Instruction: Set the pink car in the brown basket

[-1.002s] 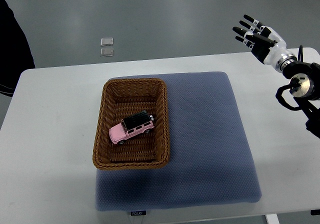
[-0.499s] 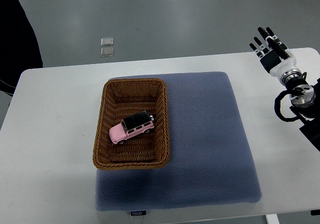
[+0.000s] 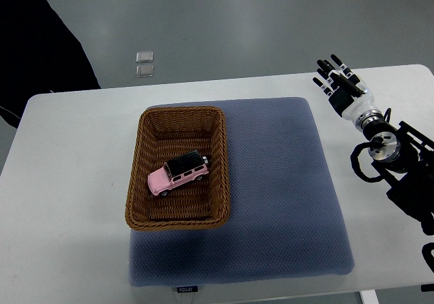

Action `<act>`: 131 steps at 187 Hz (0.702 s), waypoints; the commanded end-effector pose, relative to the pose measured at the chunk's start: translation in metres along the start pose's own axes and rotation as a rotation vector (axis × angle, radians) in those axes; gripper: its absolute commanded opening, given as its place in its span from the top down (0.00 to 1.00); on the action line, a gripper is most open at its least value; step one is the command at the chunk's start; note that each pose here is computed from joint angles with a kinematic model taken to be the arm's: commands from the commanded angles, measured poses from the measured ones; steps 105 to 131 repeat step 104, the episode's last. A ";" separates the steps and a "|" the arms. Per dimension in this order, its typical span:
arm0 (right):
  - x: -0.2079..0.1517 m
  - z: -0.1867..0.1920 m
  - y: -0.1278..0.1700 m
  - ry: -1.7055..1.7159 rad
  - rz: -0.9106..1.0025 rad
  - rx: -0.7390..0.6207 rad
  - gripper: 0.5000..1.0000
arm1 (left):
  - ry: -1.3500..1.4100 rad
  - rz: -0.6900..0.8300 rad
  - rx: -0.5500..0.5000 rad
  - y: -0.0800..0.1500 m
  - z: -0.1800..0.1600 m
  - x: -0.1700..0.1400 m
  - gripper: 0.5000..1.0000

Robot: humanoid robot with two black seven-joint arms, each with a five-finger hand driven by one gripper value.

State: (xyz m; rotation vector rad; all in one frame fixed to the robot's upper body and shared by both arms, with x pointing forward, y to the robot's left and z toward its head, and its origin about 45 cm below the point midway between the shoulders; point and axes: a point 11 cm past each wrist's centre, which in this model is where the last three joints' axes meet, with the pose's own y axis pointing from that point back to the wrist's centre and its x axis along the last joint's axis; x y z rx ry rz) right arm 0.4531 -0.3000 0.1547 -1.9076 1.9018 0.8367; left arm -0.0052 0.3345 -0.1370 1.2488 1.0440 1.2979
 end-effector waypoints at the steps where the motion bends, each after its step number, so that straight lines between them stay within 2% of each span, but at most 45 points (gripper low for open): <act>1: -0.004 0.005 0.000 0.038 -0.010 -0.009 0.19 | 0.000 0.000 0.000 0.000 0.000 0.000 0.00; 131: -0.013 0.005 -0.004 0.101 -0.010 -0.007 0.18 | 0.000 0.000 0.002 0.000 -0.001 0.000 0.00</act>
